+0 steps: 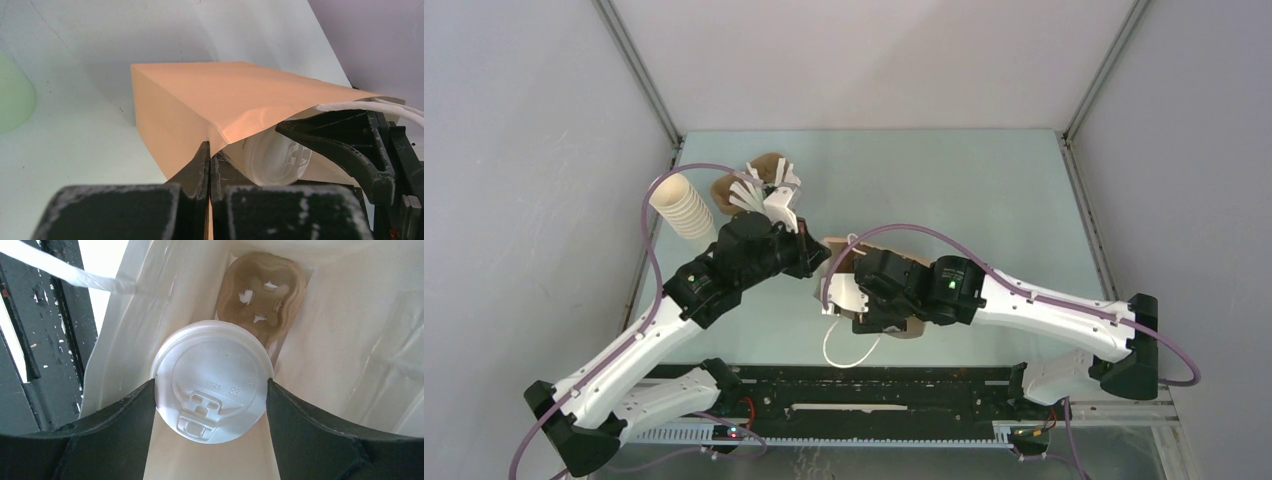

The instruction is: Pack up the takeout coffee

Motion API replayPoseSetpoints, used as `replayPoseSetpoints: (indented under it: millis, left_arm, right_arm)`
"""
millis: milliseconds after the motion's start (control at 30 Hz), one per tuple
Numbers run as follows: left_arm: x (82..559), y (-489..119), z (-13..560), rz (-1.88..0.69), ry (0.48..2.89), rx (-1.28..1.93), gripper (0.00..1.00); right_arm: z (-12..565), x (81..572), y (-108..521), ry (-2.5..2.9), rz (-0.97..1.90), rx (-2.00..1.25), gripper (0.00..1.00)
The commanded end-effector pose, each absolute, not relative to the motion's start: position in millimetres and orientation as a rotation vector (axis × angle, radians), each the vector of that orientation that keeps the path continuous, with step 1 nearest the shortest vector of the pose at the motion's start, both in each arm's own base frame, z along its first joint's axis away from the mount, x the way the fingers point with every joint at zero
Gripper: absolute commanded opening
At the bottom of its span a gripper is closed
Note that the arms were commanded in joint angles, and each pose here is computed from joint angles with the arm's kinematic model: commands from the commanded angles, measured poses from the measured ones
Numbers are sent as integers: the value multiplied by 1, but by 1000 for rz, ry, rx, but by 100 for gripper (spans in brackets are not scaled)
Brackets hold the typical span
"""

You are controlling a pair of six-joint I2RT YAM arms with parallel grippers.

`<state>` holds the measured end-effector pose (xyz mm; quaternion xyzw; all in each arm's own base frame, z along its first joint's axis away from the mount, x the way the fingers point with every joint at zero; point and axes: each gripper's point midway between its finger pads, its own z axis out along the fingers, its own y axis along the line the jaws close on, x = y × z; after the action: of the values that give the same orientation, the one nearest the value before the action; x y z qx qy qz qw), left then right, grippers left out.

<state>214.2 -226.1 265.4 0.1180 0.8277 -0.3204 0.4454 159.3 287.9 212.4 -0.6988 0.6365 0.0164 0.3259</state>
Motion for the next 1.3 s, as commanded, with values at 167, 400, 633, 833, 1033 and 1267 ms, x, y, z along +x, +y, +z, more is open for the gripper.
replayPoseSetpoints:
  millis: [167, 400, 633, 833, 1033, 1267]
  left_arm:
    - [211, -224, 287, -830, 1983, 273, 0]
    - [206, -218, 278, -820, 1985, 272, 0]
    - [202, -215, 263, -811, 2003, 283, 0]
    - [197, -217, 249, -816, 2028, 303, 0]
    - [196, -218, 252, -813, 2014, 325, 0]
    - [199, -216, 260, -800, 1973, 333, 0]
  right_arm:
    - [206, 181, 296, 1579, -116, -1868, 58]
    - [201, 196, 285, 1594, -267, -1873, 59]
    - [210, 201, 272, 1631, -323, -1806, 59]
    - [215, 215, 280, 1645, -312, -1705, 59]
    - [205, 223, 271, 1656, -369, -1725, 58]
    - [193, 214, 266, 1663, -373, -1791, 58]
